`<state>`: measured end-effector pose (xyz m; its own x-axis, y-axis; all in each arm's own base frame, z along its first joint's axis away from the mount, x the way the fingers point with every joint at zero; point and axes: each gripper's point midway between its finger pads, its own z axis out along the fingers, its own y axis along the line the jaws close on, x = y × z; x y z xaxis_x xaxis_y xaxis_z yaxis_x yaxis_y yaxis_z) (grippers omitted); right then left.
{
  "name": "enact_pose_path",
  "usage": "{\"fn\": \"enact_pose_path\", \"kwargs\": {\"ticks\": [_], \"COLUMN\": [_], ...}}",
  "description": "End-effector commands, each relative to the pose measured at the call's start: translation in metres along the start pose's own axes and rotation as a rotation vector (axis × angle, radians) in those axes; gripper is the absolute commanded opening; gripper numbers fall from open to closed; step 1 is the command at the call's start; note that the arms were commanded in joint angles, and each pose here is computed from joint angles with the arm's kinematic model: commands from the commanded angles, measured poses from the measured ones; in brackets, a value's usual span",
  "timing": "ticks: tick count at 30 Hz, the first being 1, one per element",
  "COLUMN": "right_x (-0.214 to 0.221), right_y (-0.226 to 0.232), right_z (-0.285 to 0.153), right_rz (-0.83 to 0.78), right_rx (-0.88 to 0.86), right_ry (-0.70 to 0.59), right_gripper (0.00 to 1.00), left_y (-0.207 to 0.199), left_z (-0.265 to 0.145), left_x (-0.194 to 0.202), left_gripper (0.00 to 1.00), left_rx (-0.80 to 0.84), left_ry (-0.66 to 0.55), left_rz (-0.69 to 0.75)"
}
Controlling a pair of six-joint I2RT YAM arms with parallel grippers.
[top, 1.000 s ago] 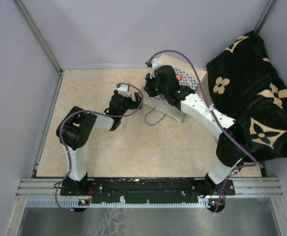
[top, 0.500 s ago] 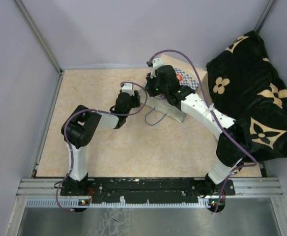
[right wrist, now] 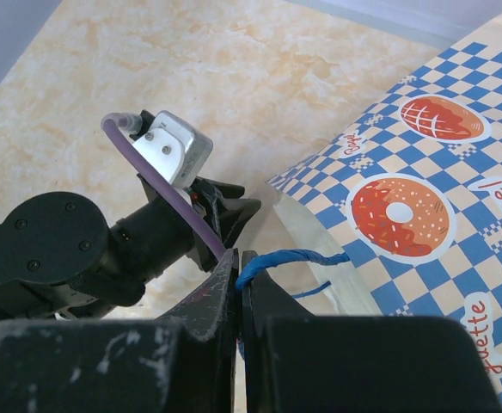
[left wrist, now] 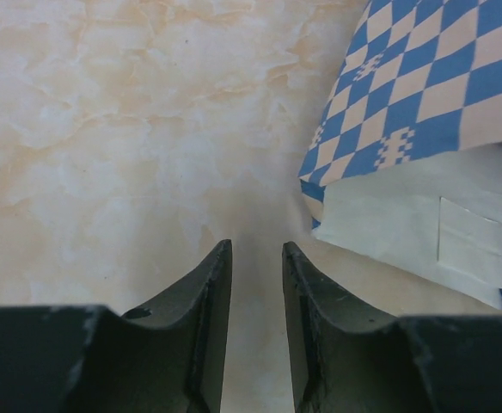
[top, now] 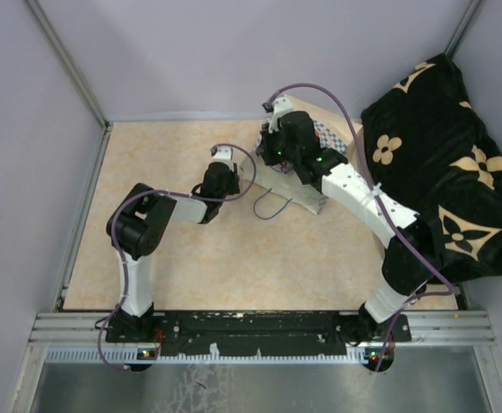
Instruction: Take the snacks out of the paper bag
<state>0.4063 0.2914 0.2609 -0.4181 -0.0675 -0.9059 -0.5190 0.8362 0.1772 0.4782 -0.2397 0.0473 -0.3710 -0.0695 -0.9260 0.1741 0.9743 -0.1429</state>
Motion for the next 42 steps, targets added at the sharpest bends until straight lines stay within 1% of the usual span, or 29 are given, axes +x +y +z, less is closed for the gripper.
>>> {"fn": "enact_pose_path", "kwargs": {"ticks": [1, 2, 4, 5, 6, 7, 11, 12, 15, 22, 28, 32, 42], "right_x": [-0.047, -0.047, -0.047, -0.048, -0.048, -0.048, -0.049, -0.050, -0.051, -0.052, -0.052, -0.053, -0.052], "right_y": [0.004, 0.004, 0.004, 0.003, 0.003, 0.002, 0.000, 0.000, -0.002, -0.008, -0.012, -0.012, -0.011], "right_z": [-0.024, -0.024, -0.024, -0.024, -0.024, -0.024, -0.024, -0.025, -0.027, -0.029, -0.029, -0.029, -0.024], "right_rz": [0.004, 0.006, 0.007, 0.007, 0.007, 0.008, 0.008, 0.008, 0.007, 0.009, 0.017, 0.019, 0.023], "right_rx": [-0.024, -0.024, -0.023, -0.023, -0.023, -0.021, -0.018, -0.018, -0.016, -0.006, -0.007, -0.008, -0.017], "right_ry": [-0.148, -0.147, -0.149, -0.150, -0.152, -0.151, -0.153, -0.156, -0.160, -0.165, -0.169, -0.173, -0.171], "right_gripper": [0.00, 0.00, 0.00, 0.00, 0.00, 0.00, 0.00, 0.00, 0.00, 0.00, 0.00, 0.00, 0.00], "left_y": [-0.007, -0.013, -0.027, -0.031, -0.033, -0.034, -0.030, -0.028, -0.025, -0.010, 0.010, 0.028, 0.052], "left_z": [0.000, -0.003, -0.008, -0.009, -0.009, -0.007, 0.008, 0.012, 0.024, 0.040, 0.034, 0.025, 0.005], "left_x": [-0.017, -0.018, -0.022, -0.023, -0.022, -0.022, -0.021, -0.020, -0.028, -0.022, -0.009, -0.007, -0.008], "left_gripper": [0.41, 0.51, 0.75, 0.85, 0.92, 0.95, 0.96, 0.95, 0.93, 0.88, 0.87, 0.86, 0.86], "left_rx": [0.048, 0.086, 0.160, 0.174, 0.182, 0.184, 0.126, 0.107, 0.057, -0.040, -0.111, -0.189, -0.220], "left_ry": [-0.021, -0.026, -0.039, -0.043, -0.043, -0.040, -0.007, 0.012, 0.018, 0.059, 0.099, 0.105, 0.087], "left_rz": [-0.023, -0.021, -0.021, -0.022, -0.023, -0.027, -0.032, -0.032, -0.031, 0.004, 0.026, 0.041, 0.025]}}
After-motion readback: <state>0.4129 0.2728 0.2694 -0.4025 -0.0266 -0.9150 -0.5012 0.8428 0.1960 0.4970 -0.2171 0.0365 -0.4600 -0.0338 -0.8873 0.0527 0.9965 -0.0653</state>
